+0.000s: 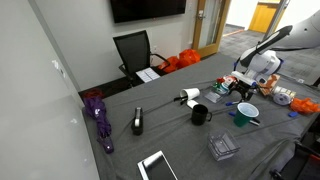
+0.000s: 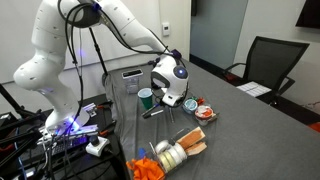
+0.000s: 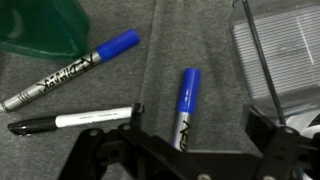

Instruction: Put the pen in the cup

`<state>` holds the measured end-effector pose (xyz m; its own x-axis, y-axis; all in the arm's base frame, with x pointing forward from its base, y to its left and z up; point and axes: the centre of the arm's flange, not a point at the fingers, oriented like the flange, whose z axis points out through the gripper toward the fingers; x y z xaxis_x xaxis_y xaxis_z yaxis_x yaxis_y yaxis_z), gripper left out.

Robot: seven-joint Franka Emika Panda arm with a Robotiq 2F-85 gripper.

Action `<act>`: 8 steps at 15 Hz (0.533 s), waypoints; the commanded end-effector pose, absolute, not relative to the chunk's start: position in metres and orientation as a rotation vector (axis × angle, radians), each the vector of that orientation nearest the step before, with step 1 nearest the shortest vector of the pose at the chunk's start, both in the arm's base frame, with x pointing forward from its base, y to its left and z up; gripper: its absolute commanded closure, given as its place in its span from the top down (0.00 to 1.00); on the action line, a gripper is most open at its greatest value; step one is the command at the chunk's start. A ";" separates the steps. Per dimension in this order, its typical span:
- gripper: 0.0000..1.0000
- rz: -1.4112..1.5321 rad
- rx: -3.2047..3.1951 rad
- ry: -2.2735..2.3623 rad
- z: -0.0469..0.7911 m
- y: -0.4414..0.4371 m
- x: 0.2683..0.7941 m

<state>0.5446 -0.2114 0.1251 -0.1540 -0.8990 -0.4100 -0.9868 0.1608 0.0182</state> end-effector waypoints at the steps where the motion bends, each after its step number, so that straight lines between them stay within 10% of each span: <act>1: 1.00 0.391 -1.744 2.096 0.114 -0.209 0.539; 7: 1.00 0.382 -1.696 2.078 0.109 -0.208 0.536; 8: 0.75 0.381 -1.693 2.078 0.108 -0.208 0.536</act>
<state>0.5419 -0.2085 0.1143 -0.1700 -0.8585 -0.4838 -0.9765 0.2126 -0.0341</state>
